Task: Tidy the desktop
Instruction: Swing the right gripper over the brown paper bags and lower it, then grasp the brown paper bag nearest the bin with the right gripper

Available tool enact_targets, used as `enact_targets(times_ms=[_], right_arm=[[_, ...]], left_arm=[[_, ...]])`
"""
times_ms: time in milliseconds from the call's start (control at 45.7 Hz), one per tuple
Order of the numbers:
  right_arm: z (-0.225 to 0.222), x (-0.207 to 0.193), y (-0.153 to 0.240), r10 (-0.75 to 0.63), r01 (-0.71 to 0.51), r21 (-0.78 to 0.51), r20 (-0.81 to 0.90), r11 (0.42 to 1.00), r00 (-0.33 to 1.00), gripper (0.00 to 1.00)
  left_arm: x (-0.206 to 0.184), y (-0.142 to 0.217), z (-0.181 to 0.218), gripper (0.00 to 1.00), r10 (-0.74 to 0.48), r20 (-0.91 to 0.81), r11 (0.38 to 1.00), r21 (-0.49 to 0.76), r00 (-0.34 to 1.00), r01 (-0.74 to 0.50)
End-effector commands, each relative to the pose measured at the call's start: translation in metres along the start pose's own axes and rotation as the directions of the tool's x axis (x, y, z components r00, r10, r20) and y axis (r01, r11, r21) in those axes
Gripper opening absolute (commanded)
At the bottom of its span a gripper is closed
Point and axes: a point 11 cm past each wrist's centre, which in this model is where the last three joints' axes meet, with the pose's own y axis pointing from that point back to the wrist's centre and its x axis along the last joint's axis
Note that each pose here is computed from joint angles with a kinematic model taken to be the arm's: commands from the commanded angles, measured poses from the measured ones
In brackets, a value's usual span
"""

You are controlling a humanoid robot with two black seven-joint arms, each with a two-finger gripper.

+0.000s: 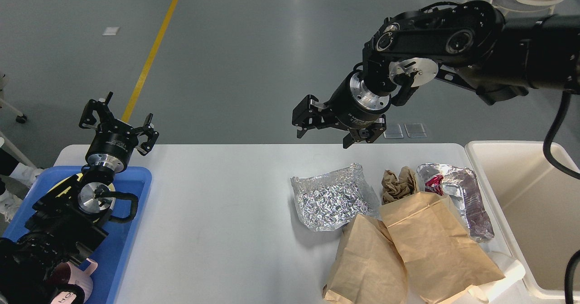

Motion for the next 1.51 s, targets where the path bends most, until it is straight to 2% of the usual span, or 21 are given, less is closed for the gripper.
enact_targets(times_ms=[0,263,328,372,547,701,854,920,1270,1489], right_arm=[[0.008,0.000,0.005,0.010,-0.020,-0.125,-0.081,0.992,0.997,1.00],[0.018,0.000,0.012,0.019,-0.028,-0.130,-0.069,0.991,0.997,1.00],[0.011,0.006,0.020,0.073,-0.082,-0.132,-0.075,0.988,0.995,1.00],[0.006,0.013,0.028,0.156,-0.164,-0.134,-0.065,0.977,0.986,1.00],[0.014,0.017,0.037,0.223,-0.234,-0.193,-0.079,0.953,0.972,1.00],[0.018,0.000,0.045,0.161,-0.186,-0.263,-0.115,0.947,0.980,1.00],[-0.008,-0.053,0.053,-0.039,0.000,-0.246,-0.152,0.969,0.988,1.00],[-0.017,-0.066,0.051,-0.062,0.026,-0.239,-0.143,0.971,0.988,1.00],[-0.007,-0.072,0.039,-0.078,0.048,-0.252,-0.109,0.966,0.991,1.00],[0.053,-0.067,0.038,-0.093,0.071,-0.273,-0.070,0.960,0.993,0.97]], left_arm=[[0.000,0.000,0.000,0.99,-0.001,-0.001,1.000,-0.001,1.000,0.001],[0.000,0.000,0.000,0.99,-0.001,0.000,1.000,0.000,1.000,0.001],[0.000,0.000,0.000,0.99,-0.001,0.000,1.000,0.000,1.000,0.001],[0.000,0.000,0.000,0.99,-0.001,0.000,1.000,0.000,1.000,0.001],[0.000,0.000,0.000,0.99,0.000,0.001,1.000,0.000,1.000,0.000],[0.000,0.000,0.000,1.00,-0.001,0.000,1.000,0.000,1.000,0.001],[0.000,0.000,0.000,1.00,-0.001,0.000,1.000,0.000,1.000,0.001],[0.000,0.000,0.000,0.99,-0.001,0.000,1.000,0.000,1.000,0.001],[0.000,0.000,0.000,1.00,0.001,-0.001,1.000,-0.001,1.000,-0.001],[0.000,0.000,0.000,0.99,-0.001,-0.001,1.000,-0.001,1.000,0.001]])
